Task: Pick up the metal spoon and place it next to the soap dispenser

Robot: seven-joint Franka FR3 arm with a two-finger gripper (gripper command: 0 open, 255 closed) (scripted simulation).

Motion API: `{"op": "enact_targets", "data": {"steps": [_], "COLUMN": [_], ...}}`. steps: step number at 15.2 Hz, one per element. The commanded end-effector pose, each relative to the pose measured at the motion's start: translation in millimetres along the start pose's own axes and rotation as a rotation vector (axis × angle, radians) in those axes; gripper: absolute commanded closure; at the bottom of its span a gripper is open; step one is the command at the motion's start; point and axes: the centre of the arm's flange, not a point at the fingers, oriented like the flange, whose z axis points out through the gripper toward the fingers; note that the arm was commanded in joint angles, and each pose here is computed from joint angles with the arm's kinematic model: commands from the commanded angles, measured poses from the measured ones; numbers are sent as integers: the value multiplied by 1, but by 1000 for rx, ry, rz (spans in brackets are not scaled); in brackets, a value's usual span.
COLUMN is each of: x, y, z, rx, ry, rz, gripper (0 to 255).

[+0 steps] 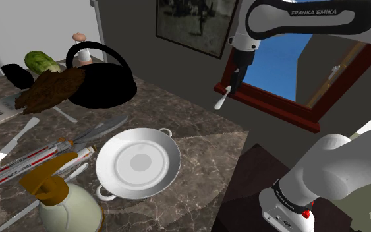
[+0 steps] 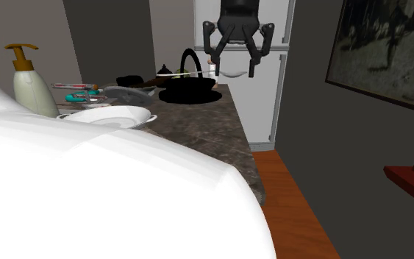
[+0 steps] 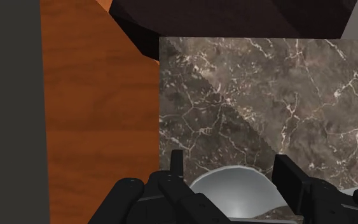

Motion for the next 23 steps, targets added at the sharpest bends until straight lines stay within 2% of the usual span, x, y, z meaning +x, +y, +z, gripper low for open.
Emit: {"op": "enact_targets", "data": {"steps": [1, 23], "x": [-2, -20], "y": [0, -4], "z": [-10, -125], "rx": [0, 0], "ry": [0, 0], "rz": [0, 0], "gripper": [255, 255]}}
